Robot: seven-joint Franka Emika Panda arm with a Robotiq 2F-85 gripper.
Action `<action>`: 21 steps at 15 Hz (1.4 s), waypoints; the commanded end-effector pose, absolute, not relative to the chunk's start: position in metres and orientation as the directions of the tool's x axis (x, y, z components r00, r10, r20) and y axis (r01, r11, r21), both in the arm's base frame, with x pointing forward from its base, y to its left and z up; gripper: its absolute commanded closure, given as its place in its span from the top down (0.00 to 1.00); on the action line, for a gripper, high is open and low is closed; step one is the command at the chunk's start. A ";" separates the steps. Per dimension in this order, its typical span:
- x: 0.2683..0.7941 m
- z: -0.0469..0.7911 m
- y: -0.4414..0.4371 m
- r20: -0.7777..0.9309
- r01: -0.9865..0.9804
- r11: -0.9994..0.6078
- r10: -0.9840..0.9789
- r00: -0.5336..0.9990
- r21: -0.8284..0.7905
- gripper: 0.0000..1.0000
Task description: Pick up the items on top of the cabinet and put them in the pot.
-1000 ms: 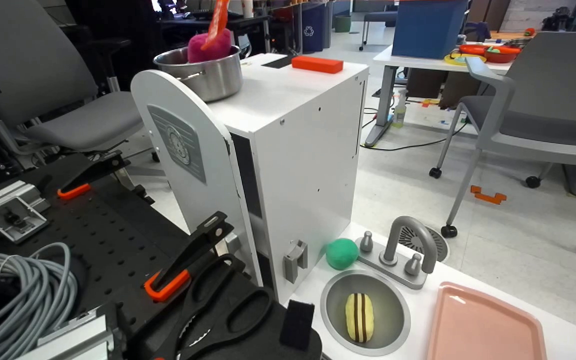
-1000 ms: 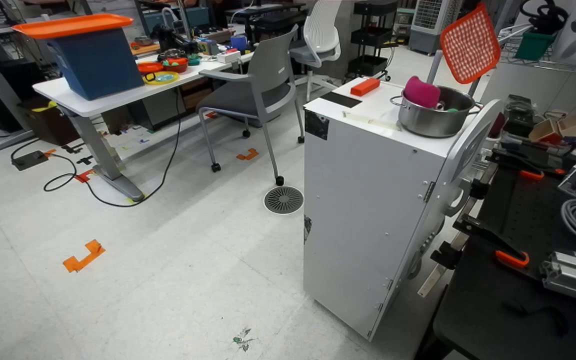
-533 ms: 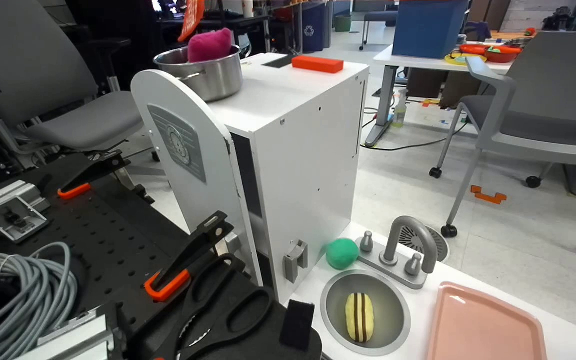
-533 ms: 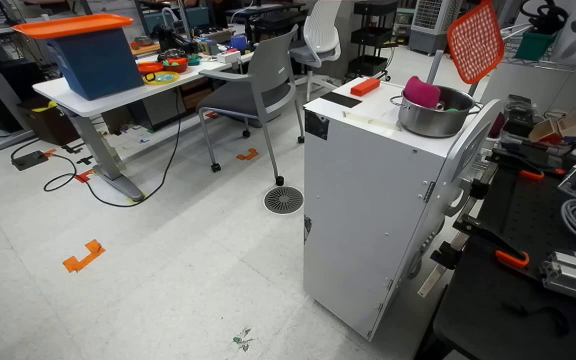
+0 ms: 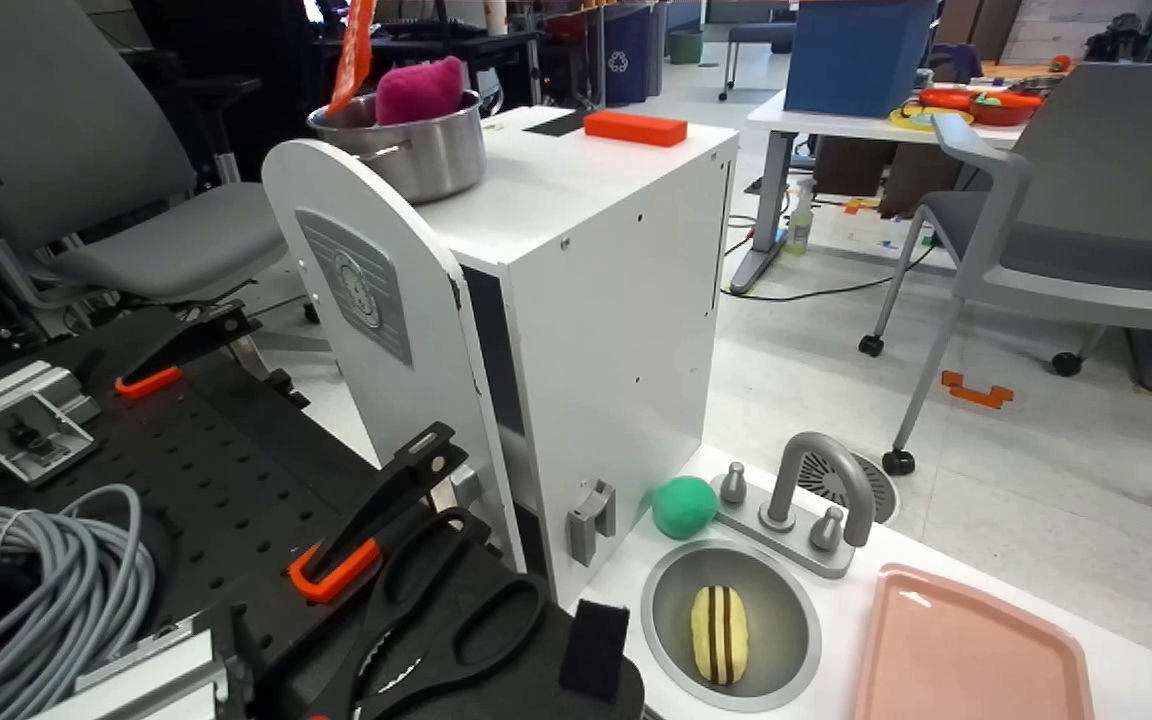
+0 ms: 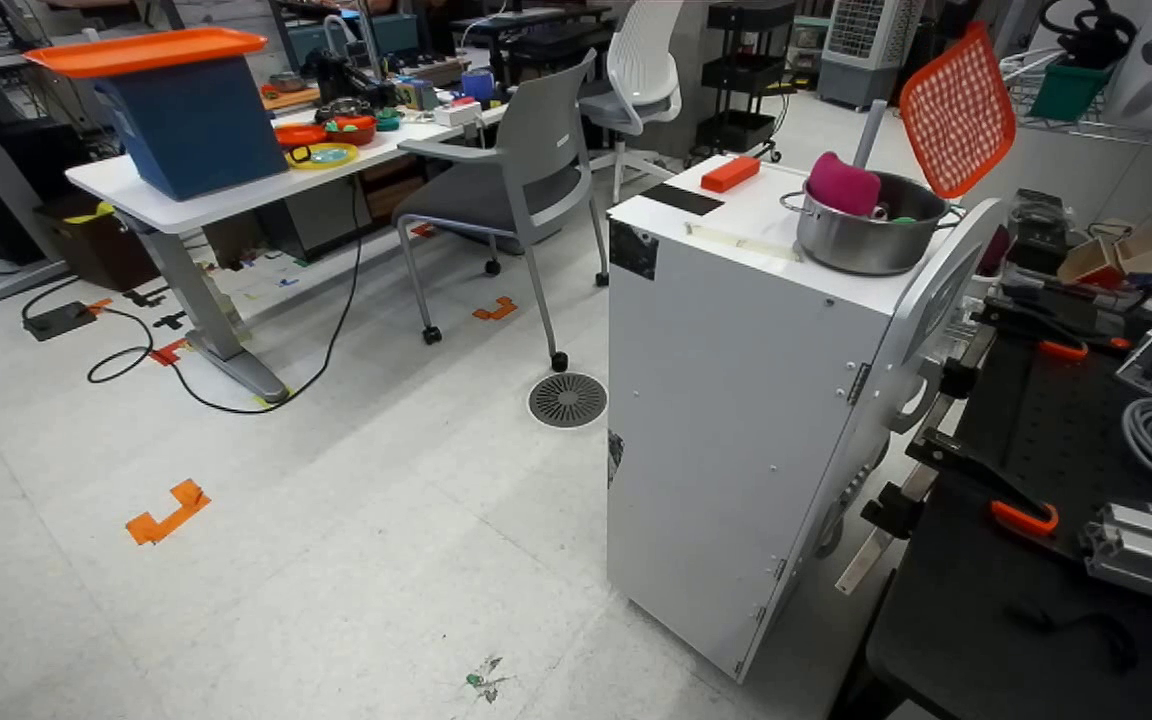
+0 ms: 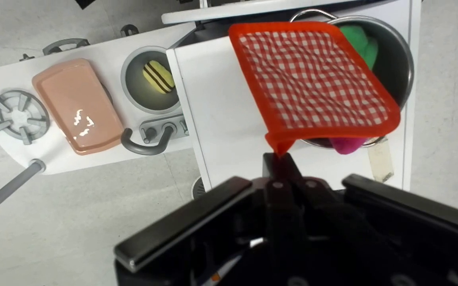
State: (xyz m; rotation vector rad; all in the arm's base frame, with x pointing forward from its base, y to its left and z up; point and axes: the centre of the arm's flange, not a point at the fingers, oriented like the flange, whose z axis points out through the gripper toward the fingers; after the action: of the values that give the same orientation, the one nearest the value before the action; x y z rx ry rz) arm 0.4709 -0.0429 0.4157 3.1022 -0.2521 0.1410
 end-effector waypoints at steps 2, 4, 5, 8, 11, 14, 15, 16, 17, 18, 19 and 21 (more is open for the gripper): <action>0.470 0.410 -0.035 0.048 -0.150 -0.989 -0.149 0.988 0.013 0.00; 0.474 0.404 -0.037 0.039 -0.165 -0.986 -0.164 0.986 0.018 0.00; 0.478 0.401 -0.038 0.039 -0.176 -0.984 -0.175 0.984 0.023 0.00; 0.488 0.391 -0.042 0.022 -0.208 -0.977 -0.207 0.978 0.037 0.00; 0.496 0.378 -0.047 0.003 -0.239 -0.970 -0.239 0.971 0.052 0.00; 0.506 0.373 -0.045 0.008 -0.260 -0.964 -0.260 0.966 0.058 0.00; 0.508 0.373 -0.043 0.017 -0.262 -0.963 -0.261 0.965 0.062 0.00; 0.511 0.373 -0.041 0.027 -0.264 -0.962 -0.263 0.964 0.065 0.00; 0.514 0.373 -0.039 0.037 -0.265 -0.962 -0.263 0.964 0.071 0.00; 0.516 0.374 -0.037 0.046 -0.266 -0.961 -0.263 0.964 0.078 0.00; 0.518 0.374 -0.034 0.054 -0.265 -0.960 -0.261 0.964 0.087 0.00; 0.521 0.374 -0.029 0.069 -0.263 -0.959 -0.257 0.964 0.103 0.00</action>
State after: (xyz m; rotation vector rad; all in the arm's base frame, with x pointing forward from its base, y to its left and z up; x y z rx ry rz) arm 0.5103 -0.0383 0.3723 3.0369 -0.3945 0.0392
